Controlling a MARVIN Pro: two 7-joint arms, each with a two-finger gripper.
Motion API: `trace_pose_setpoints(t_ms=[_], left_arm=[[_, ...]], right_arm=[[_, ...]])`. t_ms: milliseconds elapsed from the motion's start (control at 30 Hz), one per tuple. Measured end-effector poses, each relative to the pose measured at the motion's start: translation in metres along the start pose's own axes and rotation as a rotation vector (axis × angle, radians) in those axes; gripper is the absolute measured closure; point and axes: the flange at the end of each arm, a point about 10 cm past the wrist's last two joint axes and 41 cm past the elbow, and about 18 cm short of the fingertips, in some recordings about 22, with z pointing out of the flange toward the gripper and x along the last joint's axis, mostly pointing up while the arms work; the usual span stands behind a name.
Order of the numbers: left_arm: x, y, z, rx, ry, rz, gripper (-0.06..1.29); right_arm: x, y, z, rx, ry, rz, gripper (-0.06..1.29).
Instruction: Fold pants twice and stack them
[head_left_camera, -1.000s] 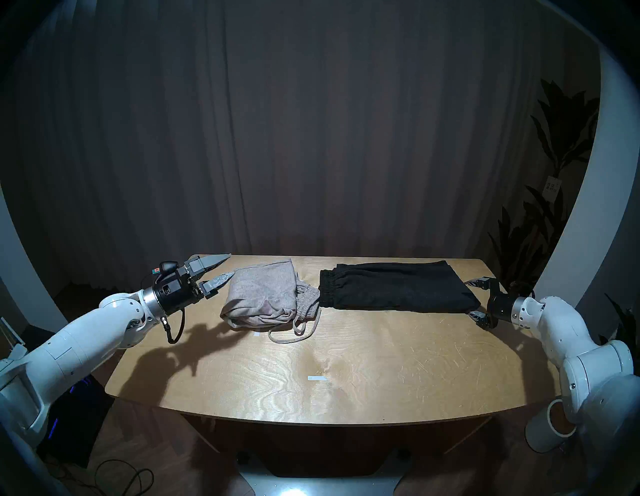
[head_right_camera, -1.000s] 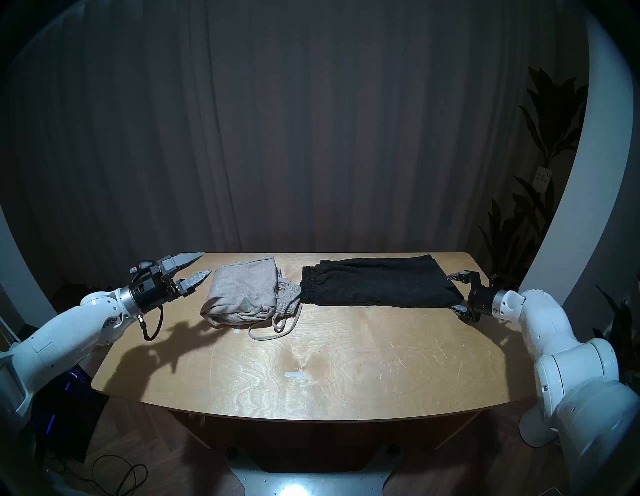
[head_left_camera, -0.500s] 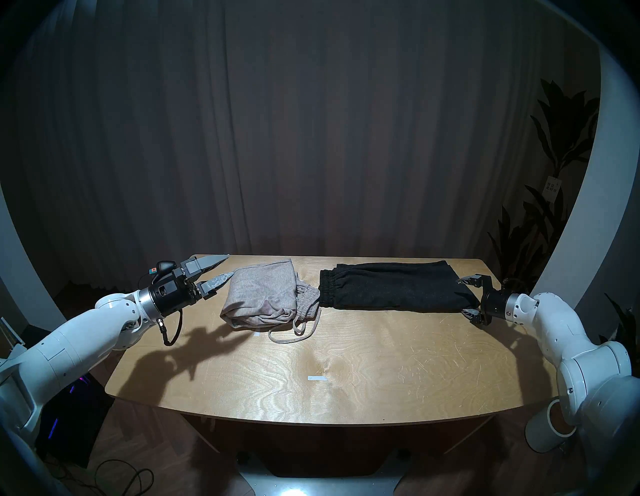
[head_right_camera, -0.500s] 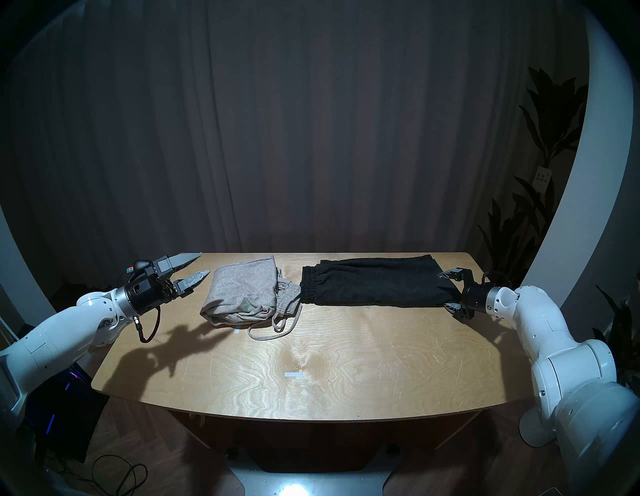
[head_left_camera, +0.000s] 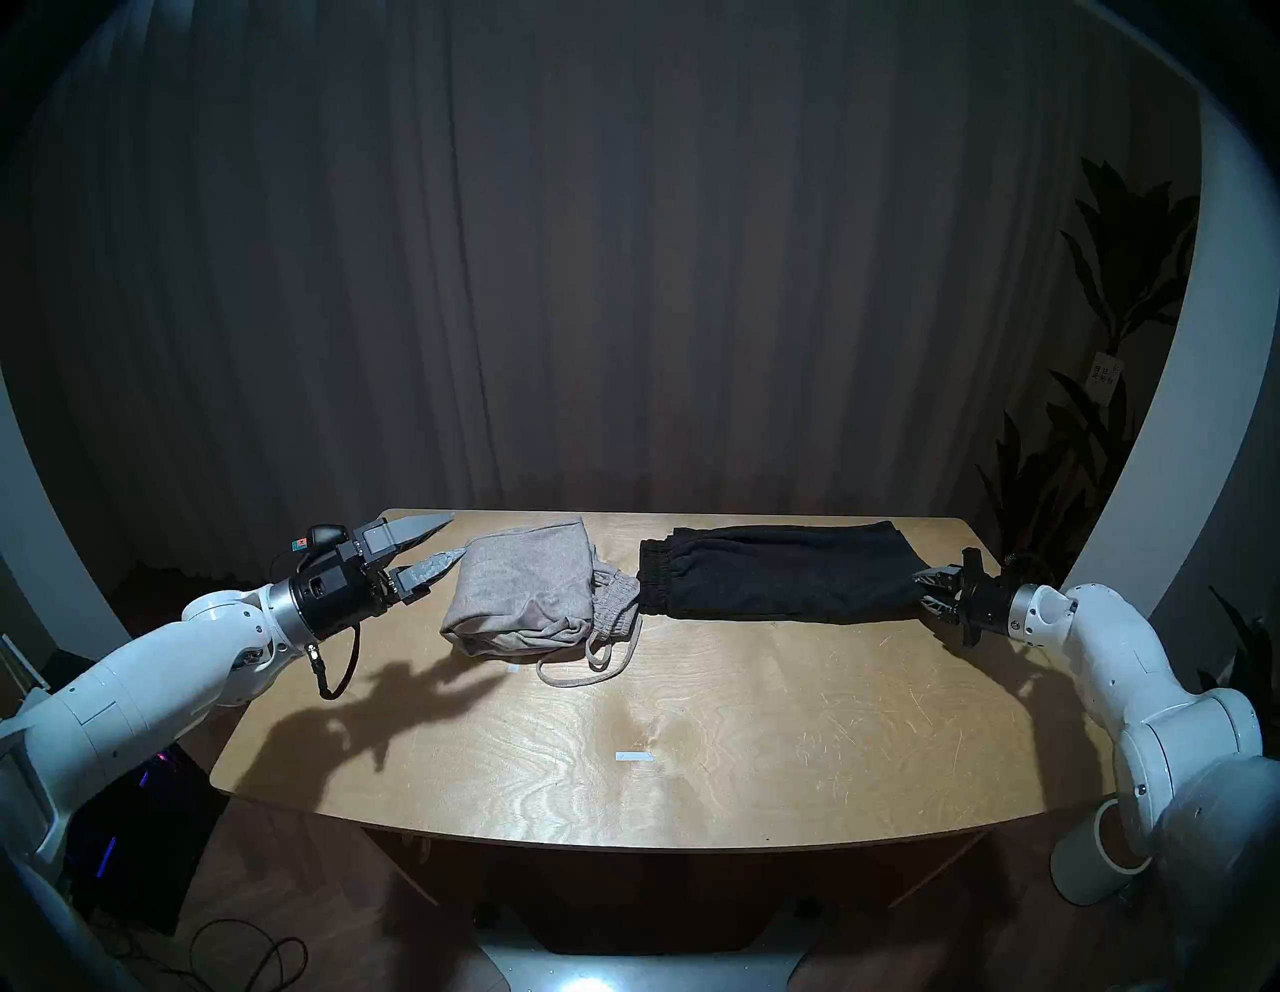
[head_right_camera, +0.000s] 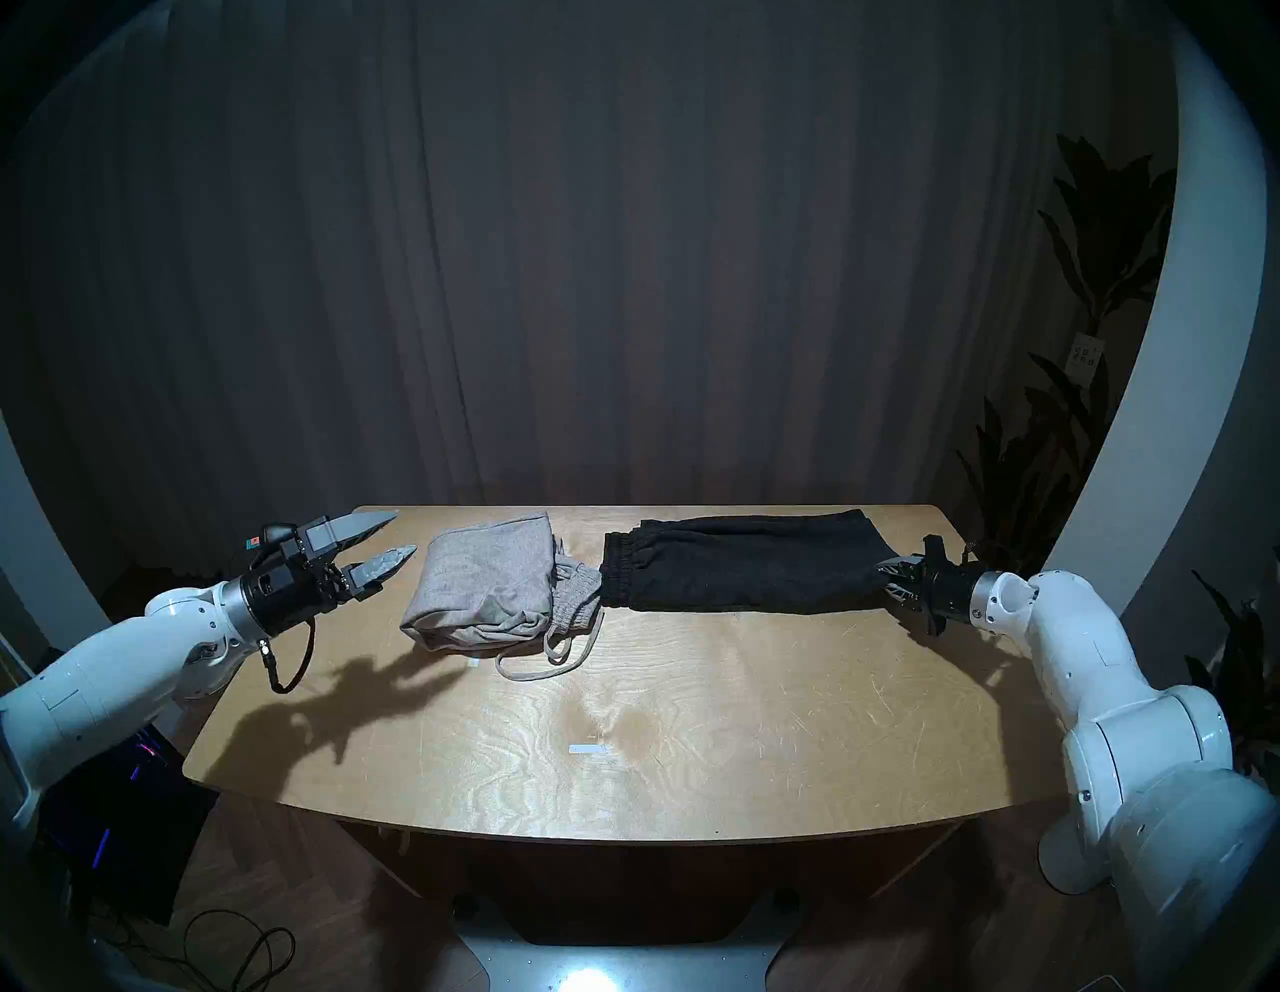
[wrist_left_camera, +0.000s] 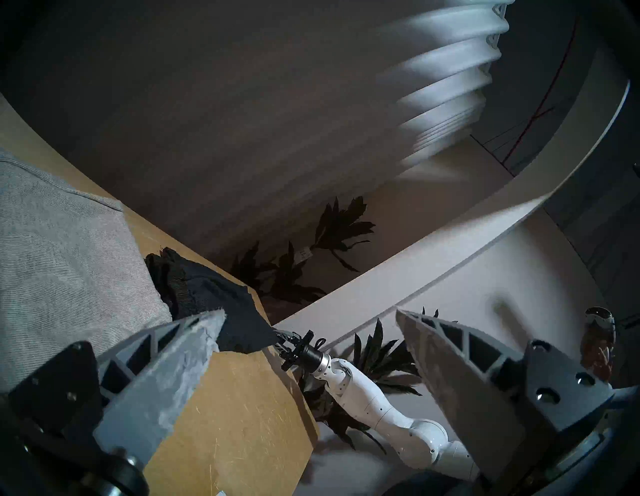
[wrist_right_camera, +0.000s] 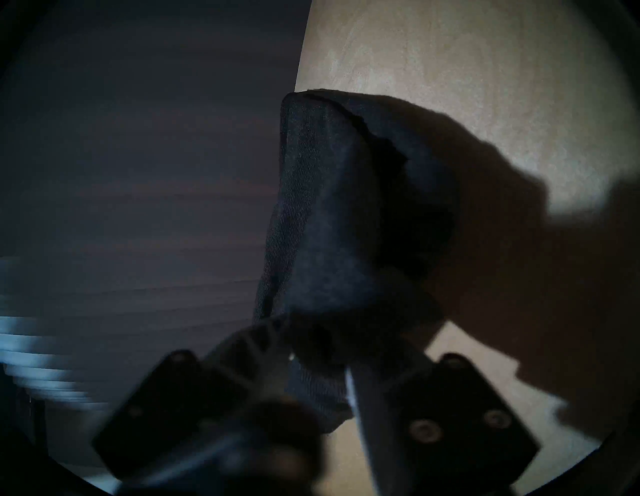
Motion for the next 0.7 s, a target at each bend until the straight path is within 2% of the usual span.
trace_pose_setpoints(t_ms=[67, 100, 133, 200, 367, 400, 500, 700], left_arm=[[-0.001, 0.001, -0.001, 0.000, -0.002, -0.002, -0.02], [-0.003, 0.001, -0.002, 0.001, -0.003, -0.003, -0.02], [-0.004, 0.001, -0.003, 0.002, -0.005, -0.004, -0.02], [-0.006, 0.001, -0.005, 0.005, -0.007, -0.008, -0.02], [-0.012, 0.002, -0.010, 0.011, -0.012, -0.016, -0.02], [-0.013, 0.002, -0.011, 0.013, -0.014, -0.018, -0.02], [-0.016, 0.002, -0.013, 0.017, -0.016, -0.022, -0.02], [-0.023, 0.002, -0.019, 0.025, -0.021, -0.033, -0.02]], right_arm=[[0.000, 0.000, 0.000, 0.004, 0.000, 0.002, 0.08], [0.000, 0.000, -0.001, 0.008, 0.001, 0.004, 0.30], [-0.001, 0.001, -0.001, 0.011, 0.001, 0.006, 0.59], [-0.001, 0.001, -0.002, 0.016, 0.002, 0.009, 0.86], [-0.001, 0.002, -0.003, 0.031, 0.006, 0.017, 1.00], [0.000, 0.002, -0.004, 0.038, 0.008, 0.019, 1.12], [0.000, 0.001, -0.005, 0.048, 0.010, 0.021, 1.26], [0.002, -0.006, -0.008, 0.084, 0.017, 0.022, 1.26]])
